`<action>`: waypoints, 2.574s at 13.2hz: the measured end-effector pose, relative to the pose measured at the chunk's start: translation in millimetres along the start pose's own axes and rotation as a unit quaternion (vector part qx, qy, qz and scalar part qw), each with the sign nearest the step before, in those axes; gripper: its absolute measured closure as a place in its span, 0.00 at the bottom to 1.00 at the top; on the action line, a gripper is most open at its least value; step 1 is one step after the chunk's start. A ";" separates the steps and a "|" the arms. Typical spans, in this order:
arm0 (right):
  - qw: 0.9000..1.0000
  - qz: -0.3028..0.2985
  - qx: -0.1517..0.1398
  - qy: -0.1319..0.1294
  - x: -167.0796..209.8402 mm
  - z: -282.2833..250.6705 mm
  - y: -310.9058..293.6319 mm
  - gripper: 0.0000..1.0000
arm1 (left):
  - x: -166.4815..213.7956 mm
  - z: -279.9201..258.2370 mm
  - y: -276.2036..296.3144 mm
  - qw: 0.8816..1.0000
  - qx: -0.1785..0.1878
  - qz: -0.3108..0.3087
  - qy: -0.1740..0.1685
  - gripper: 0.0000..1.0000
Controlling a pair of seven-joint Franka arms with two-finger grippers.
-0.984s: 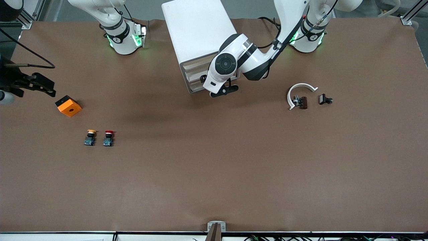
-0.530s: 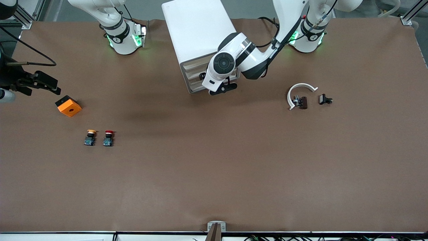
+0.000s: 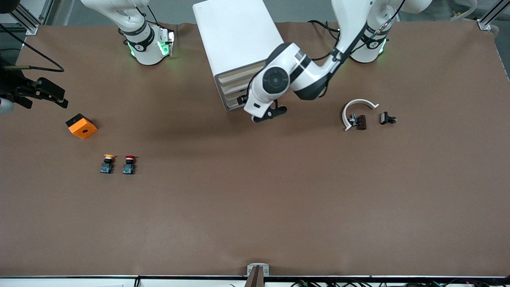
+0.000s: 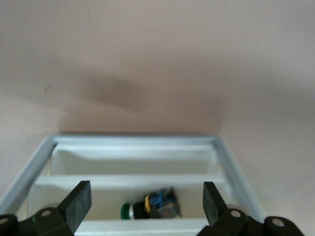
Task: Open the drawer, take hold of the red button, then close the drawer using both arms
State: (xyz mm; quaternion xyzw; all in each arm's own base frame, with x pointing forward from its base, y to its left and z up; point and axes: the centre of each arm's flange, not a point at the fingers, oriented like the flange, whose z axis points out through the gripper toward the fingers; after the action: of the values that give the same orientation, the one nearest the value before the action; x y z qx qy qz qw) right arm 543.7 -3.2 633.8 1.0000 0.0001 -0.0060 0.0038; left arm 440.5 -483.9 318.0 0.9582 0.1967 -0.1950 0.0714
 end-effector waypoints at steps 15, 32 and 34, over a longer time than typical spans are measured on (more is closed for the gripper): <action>1.000 -0.002 -0.004 -0.003 0.0 2.5 -1.5 0.00 | 241.3 -261.2 -205.1 0.972 -0.038 -0.085 0.213 0.00; 1.000 0.000 -0.004 -0.007 -0.7 4.6 1.5 0.00 | 195.4 -397.3 -364.5 0.979 0.050 0.032 0.195 0.00; 1.000 0.001 -0.004 -0.008 -0.8 4.9 1.8 0.00 | 194.5 -400.3 -366.0 0.979 0.050 0.037 0.195 0.00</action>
State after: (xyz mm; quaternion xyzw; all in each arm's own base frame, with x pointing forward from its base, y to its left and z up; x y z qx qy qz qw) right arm 542.8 -5.1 629.0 0.9999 -0.0007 -0.0138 0.0074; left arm 595.4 3.4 583.6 0.9868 0.1614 -0.0110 -0.0095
